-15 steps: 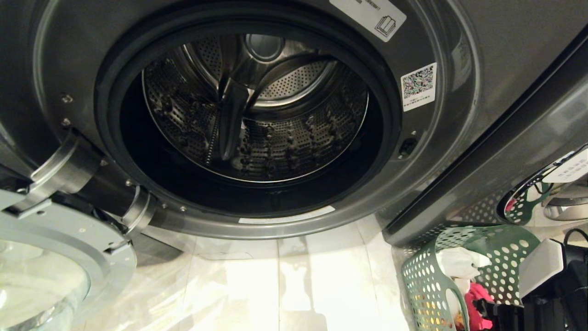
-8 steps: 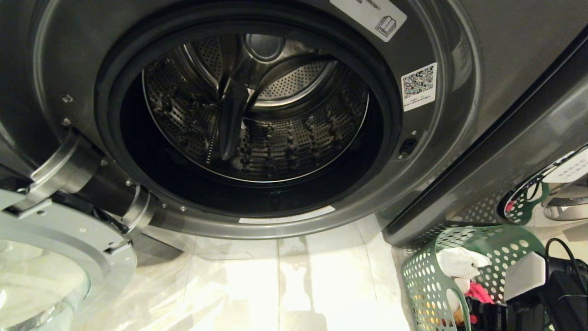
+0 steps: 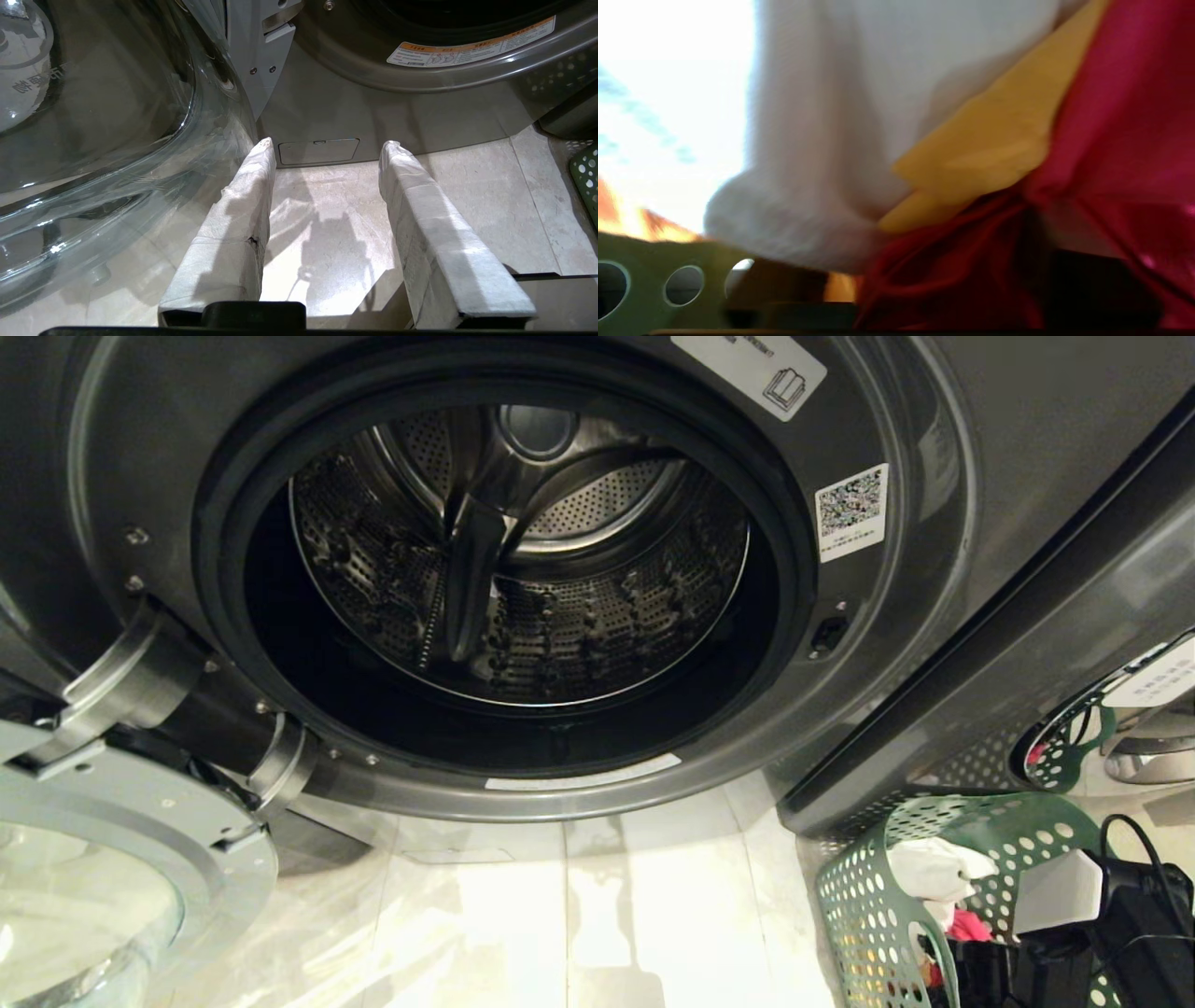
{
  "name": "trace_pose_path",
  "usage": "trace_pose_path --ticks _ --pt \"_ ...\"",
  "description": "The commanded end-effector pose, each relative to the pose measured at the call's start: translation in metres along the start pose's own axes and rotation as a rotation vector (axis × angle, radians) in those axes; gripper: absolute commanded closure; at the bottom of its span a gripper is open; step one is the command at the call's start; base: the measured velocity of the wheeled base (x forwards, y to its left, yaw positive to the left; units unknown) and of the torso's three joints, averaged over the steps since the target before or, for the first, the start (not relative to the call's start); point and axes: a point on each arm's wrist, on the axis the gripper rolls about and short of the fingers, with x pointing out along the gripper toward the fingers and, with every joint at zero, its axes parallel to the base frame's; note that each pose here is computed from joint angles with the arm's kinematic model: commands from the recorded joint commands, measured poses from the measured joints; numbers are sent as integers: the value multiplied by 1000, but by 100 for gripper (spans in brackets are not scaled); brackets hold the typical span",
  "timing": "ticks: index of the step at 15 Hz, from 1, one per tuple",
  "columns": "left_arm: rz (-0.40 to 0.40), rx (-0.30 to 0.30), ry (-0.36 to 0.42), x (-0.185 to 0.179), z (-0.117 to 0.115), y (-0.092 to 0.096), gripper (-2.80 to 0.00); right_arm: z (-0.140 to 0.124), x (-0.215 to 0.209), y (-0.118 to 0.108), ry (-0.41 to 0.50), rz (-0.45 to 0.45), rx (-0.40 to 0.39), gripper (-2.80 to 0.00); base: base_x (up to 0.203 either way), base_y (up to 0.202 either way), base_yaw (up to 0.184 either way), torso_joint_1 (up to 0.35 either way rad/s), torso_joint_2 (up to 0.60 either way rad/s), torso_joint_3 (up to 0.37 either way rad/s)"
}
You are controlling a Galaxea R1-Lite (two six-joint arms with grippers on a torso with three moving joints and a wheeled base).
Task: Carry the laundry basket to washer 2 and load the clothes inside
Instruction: Place the clothes into the washing machine
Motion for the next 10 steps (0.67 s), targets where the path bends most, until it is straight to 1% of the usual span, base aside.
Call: trace_pose_path --ticks 1,8,10 --pt "0 1 8 1 -2 0 0 2 1 0 -8 4 -2 0 0 0 0 0 0 0" --pt "0 2 9 1 -2 0 0 -4 -3 -1 38 -3 16 0 0 0 0 0 0 0" --pt "0 2 6 1 -2 0 0 0 -12 1 36 0 15 0 0 0 0 0 0 0"
